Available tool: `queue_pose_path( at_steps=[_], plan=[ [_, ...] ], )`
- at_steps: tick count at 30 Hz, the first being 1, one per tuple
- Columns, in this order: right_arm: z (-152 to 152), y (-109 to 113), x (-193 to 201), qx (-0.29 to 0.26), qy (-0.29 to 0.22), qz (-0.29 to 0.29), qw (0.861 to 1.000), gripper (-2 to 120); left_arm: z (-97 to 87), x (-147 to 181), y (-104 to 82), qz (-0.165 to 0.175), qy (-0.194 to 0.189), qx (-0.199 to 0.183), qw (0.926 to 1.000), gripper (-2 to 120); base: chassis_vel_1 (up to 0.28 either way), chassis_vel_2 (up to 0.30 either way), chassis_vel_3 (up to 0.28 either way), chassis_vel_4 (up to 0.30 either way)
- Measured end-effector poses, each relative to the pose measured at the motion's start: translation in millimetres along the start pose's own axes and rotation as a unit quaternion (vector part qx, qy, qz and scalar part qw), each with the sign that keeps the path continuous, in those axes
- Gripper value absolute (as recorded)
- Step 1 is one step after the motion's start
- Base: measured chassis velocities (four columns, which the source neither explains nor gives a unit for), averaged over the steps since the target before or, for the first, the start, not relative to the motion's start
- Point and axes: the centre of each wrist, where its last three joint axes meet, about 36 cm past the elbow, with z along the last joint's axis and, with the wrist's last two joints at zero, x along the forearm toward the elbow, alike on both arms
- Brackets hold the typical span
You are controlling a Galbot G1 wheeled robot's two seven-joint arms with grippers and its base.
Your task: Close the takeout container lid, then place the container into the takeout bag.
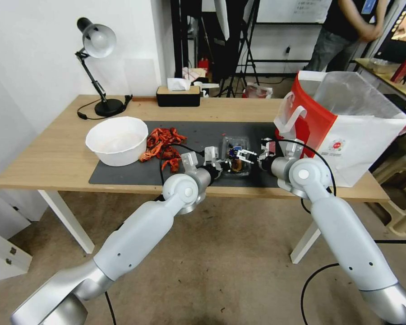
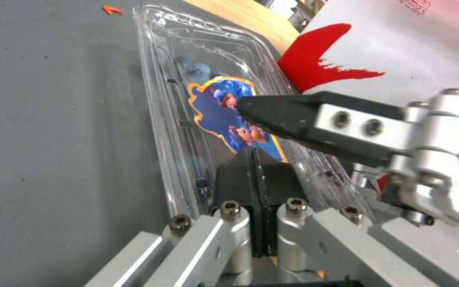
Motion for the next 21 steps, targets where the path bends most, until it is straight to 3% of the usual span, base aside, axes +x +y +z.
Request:
queue_pose_path(
  at_steps=[3, 8, 21],
  plan=[
    [-0.7, -0.5, -3.2, -0.011, 0.003, 0.0, 1.0, 89, -1.0, -0.5, -1.0, 0.001, -0.001, 0.0, 1.0, 0, 0.0, 0.0, 0.0, 0.0],
    [0.1, -0.9, -11.2, -0.029, 0.007, -0.002, 1.0, 65, -1.7, -0.5, -1.3, 0.002, -0.002, 0.001, 1.0, 0, 0.0, 0.0, 0.0, 0.0],
    [2.1, 0.5, -16.6, -0.038, 0.012, -0.004, 0.999, 22, -3.4, 2.1, -0.2, 0.002, -0.004, 0.001, 1.0, 0, 0.0, 0.0, 0.0, 0.0]
  ],
)
